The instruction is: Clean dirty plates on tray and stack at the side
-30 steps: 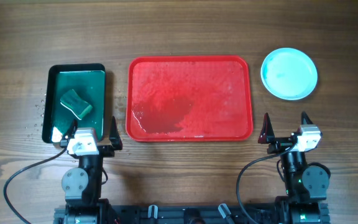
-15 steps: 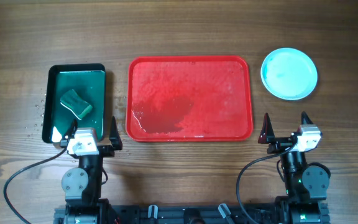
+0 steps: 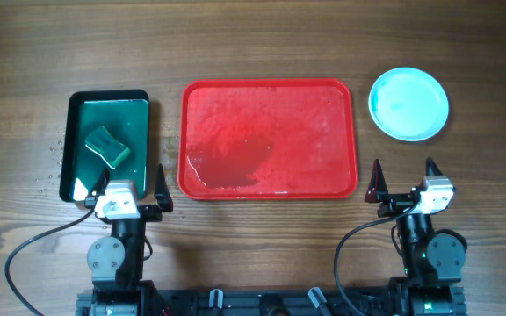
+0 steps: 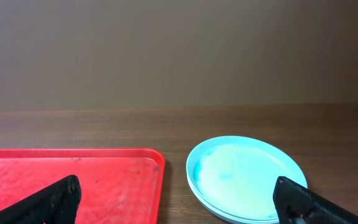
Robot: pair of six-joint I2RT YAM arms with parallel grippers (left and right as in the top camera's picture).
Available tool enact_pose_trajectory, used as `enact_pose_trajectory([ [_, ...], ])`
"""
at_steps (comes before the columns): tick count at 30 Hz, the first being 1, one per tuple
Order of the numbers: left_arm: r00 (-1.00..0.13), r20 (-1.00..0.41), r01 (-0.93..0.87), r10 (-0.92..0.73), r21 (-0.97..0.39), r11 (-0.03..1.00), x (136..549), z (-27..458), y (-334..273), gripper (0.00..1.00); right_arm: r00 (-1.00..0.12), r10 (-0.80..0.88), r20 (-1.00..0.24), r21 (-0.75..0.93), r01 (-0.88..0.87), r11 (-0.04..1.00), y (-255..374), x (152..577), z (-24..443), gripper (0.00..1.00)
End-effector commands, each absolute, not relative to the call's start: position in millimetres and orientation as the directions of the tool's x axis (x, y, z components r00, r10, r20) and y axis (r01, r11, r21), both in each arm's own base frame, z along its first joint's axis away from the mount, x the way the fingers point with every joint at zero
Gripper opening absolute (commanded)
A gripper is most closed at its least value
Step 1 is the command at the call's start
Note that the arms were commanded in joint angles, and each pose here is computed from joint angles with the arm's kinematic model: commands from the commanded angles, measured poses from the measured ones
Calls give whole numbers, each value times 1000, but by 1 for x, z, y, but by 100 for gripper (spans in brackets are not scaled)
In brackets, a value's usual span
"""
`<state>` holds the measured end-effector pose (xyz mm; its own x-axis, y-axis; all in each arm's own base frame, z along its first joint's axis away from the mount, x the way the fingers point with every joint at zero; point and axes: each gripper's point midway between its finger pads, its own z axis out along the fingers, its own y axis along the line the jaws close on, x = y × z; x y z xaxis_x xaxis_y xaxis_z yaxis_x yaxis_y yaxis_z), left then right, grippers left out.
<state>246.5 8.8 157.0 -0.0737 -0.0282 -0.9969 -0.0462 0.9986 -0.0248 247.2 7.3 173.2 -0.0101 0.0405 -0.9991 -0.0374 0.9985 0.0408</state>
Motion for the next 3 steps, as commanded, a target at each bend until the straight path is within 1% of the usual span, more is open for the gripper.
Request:
enact_pose_trajectory([
  [1,-72,-997,-38,-14,-11,999,246,157,8,100,-7,55,-998,56,-53,997,10,247,174,100],
  [3,-72,-997,-38,-14,-11,999,246,157,8,100,-7,55,-998,55,-53,997,10,247,174,100],
])
